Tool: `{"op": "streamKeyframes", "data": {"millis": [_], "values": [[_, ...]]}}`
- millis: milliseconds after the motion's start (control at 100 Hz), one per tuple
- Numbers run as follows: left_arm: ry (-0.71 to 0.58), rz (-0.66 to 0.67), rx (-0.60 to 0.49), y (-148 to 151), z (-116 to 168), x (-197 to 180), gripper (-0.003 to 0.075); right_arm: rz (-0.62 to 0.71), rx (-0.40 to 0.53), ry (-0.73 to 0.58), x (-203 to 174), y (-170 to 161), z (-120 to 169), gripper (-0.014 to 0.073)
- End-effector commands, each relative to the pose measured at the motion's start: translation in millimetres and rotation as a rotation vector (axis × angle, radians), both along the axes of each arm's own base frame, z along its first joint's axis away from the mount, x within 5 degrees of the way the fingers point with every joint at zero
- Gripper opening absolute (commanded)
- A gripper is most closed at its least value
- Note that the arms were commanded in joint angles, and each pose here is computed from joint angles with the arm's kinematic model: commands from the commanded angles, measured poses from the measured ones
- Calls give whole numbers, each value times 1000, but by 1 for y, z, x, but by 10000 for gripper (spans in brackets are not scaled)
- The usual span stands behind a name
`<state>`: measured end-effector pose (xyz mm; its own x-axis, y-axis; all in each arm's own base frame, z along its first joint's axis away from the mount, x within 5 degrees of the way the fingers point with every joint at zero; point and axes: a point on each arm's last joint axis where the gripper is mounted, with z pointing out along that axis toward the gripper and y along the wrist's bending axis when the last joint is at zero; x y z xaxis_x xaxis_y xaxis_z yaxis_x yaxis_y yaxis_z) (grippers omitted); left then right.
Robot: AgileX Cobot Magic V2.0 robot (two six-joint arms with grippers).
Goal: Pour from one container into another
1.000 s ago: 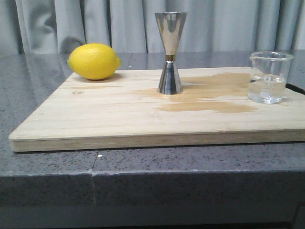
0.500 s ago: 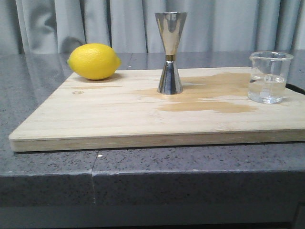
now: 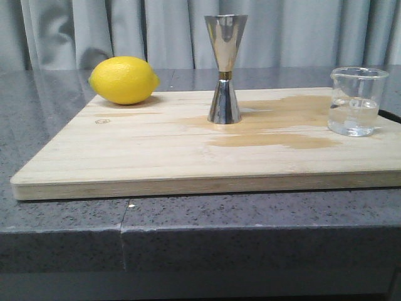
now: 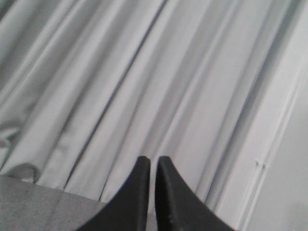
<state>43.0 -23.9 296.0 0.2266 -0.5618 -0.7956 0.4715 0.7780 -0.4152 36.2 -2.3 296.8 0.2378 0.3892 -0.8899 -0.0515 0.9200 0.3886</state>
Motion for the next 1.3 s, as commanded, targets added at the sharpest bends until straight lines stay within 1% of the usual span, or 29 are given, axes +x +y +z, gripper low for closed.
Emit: {"op": "streamKeyframes", "data": {"millis": [0, 10, 30, 70, 80, 90, 140, 250, 310, 380, 430, 440, 470, 490, 500, 570, 590, 620, 670, 740, 790, 820, 890, 1010, 1060, 1110, 1180, 1290], "values": [[-4, -136, 166, -16, 27, 6, -20, -61, -143, 56, 3, -3, 32, -71], [17, -157, 194, -19, 29, 12, -20, -65, -158, 63, 4, -3, 36, -71], [25, -174, 221, -22, 31, 15, -20, -70, -180, 88, 8, -3, 38, -71], [42, -235, 310, -29, 37, 24, -20, -77, -210, 107, 12, -3, 46, -71], [55, -237, 309, -29, 36, 27, -20, -78, -217, 115, 14, -4, 49, -71], [53, -262, 338, -32, 39, 30, -20, -78, -220, 118, 15, -4, 50, -71], [89, -324, 370, -38, 42, 44, -19, -77, -225, 146, 24, -4, 56, -71], [191, -394, 360, -44, 42, 81, -19, -71, -227, 197, 41, -5, 61, -71], [256, -428, 355, -47, 37, 101, -19, -68, -229, 219, 47, -5, 60, -71], [300, -498, 358, -53, 32, 120, -15, -65, -229, 233, 52, -5, 59, -71], [321, -566, 361, -57, 27, 131, 3, -63, -230, 234, 55, -5, 59, -71], [315, -598, 363, -59, 27, 133, 13, -63, -230, 233, 55, -5, 59, -71], [329, -635, 356, -62, 24, 139, 36, -61, -231, 230, 57, -5, 59, -71], [324, -676, 350, -64, 24, 143, 66, -61, -233, 226, 58, -5, 60, -71], [332, -677, 348, -64, 22, 144, 66, -61, -235, 228, 59, -5, 60, -71], [312, -766, 346, -69, 20, 156, 163, -68, -269, 235, 62, -5, 59, -71], [285, -792, 357, -71, 21, 158, 209, -70, -275, 239, 63, -5, 59, -71], [262, -816, 371, -72, 21, 162, 247, -73, -288, 245, 64, -6, 58, -71], [218, -844, 394, -74, 20, 167, 353, -74, -294, 251, 65, -6, 58, -71], [153, -841, 448, -76, 20, 174, 469, -76, -292, 269, 66, -6, 56, -71], [112, -820, 495, -76, 20, 178, 516, -77, -291, 288, 66, -7, 54, -71], [83, -805, 526, -77, 20, 180, 527, -79, -290, 302, 66, -7, 53, -71], [24, -751, 602, -80, 18, 184, 526, -79, -289, 319, 66, -7, 51, -71], [-9, -672, 725, -93, 12, 188, 526, -80, -289, 327, 67, -7, 50, -71], [1, -664, 735, -100, 9, 188, 526, -77, -285, 319, 67, -7, 51, -71], [29, -655, 725, -107, 6, 190, 526, -76, -285, 306, 67, -7, 52, -71], [28, -654, 707, -117, 2, 193, 526, -75, -285, 297, 67, -7, 53, -71], [20, -632, 654, -131, -7, 201, 526, -75, -285, 297, 67, -7, 53, -71]]}}
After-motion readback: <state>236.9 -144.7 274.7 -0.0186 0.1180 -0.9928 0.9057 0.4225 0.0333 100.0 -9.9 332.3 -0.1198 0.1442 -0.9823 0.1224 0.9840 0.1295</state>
